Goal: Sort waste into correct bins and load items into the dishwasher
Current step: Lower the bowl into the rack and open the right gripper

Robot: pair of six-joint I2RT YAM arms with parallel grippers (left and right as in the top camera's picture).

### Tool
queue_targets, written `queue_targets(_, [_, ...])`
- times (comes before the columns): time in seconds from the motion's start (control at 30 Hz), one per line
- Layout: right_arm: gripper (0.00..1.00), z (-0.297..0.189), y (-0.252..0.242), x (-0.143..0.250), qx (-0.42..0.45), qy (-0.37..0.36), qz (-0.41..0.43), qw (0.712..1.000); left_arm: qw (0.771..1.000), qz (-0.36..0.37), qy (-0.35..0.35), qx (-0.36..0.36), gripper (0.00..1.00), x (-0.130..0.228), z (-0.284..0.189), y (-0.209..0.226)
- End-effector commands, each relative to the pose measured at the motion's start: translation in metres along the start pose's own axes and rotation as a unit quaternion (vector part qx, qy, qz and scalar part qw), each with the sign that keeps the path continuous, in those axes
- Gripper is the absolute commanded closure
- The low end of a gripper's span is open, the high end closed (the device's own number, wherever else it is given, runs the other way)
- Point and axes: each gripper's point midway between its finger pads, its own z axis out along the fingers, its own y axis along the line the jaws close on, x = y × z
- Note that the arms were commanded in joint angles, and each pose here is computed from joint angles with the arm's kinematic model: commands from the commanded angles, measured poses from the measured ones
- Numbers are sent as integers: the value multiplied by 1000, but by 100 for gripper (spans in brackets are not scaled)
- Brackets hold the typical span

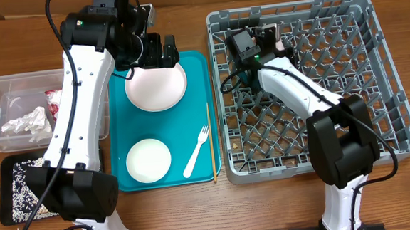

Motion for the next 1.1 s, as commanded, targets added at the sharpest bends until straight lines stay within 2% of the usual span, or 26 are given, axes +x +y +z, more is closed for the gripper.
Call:
queue_targets(0.0, [18,-26,3,-10,-76,-7,5,997,1000,3,-9,-3,0,-5,-4,1])
queue_targets(0.03, [11,-31,1,-12,-86,-8,3,996,1000,3,-9,-3,0,-5,-4,1])
queue_targets(0.1, [5,-51,1,-15,-140,-12,-13,990,1000,3,-9,-3,0,-5,-4,1])
queue_targets(0.4, [4,-97,-19,-14,-214,-18,-18,976,1000,3,-9,-3,0,-5,-4,1])
queue_targets(0.47, [7,-111,-19,-22,-247,-34,-4,968,1000,3,-9,-3,0,-5,-4,1])
queue_targets(0.5, [14,-119,-18,-28,-270,-46,4,962,1000,3,-9,-3,0,-5,-4,1])
queue_targets(0.53, [27,-123,-17,-35,-288,-56,14,956,1000,3,-9,-3,0,-5,-4,1])
queue_targets(0.6, [88,-126,-18,-53,-317,-81,43,944,1000,3,-9,-3,0,-5,-4,1])
queue_targets(0.63, [96,-122,-21,-59,-320,-86,57,942,1000,3,-9,-3,0,-5,-4,1])
queue_targets(0.83, [96,-99,-26,-80,-365,-96,98,921,1000,3,-9,-3,0,-5,-4,1])
queue_targets(1.07, [96,-60,14,-71,-407,-56,90,907,1000,3,-9,-3,0,-5,-4,1])
